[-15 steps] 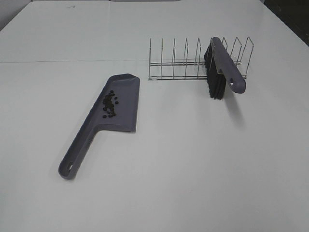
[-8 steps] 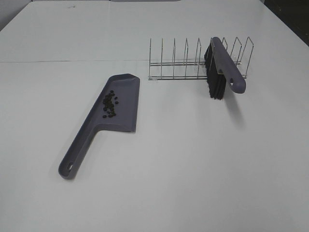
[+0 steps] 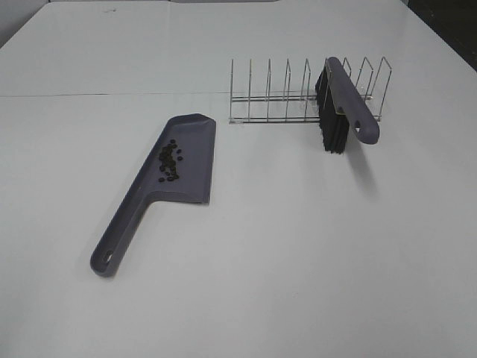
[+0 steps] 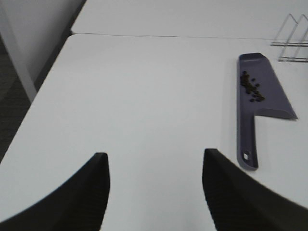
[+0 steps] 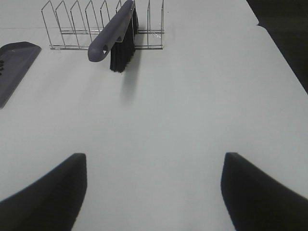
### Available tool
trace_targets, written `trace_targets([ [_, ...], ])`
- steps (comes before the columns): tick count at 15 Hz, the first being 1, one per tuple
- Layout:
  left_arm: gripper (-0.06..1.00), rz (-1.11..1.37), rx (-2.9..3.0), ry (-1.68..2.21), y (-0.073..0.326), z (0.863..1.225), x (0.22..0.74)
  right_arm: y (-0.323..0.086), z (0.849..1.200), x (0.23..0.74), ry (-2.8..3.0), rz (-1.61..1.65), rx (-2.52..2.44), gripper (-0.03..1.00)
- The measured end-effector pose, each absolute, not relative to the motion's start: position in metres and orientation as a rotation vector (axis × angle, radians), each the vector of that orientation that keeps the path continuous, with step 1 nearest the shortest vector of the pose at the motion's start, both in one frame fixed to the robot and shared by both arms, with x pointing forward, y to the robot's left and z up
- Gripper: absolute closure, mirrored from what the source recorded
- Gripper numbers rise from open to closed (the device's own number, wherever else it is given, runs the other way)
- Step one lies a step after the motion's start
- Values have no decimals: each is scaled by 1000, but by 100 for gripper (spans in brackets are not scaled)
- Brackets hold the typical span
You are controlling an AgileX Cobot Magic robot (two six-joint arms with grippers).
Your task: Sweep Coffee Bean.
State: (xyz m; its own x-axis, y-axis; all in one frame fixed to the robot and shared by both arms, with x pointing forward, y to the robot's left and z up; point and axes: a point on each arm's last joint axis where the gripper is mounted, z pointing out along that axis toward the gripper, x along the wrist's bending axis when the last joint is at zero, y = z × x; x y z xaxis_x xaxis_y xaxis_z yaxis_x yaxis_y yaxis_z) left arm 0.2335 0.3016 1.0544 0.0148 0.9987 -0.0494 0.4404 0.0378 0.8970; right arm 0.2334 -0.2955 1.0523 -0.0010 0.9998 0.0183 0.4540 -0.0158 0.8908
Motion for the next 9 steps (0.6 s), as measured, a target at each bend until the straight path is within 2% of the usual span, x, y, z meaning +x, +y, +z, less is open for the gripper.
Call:
trace_targets([
  [9,40,886,1548,1486,298,1054,234,-296,1052,233,1543,965,1559,29],
])
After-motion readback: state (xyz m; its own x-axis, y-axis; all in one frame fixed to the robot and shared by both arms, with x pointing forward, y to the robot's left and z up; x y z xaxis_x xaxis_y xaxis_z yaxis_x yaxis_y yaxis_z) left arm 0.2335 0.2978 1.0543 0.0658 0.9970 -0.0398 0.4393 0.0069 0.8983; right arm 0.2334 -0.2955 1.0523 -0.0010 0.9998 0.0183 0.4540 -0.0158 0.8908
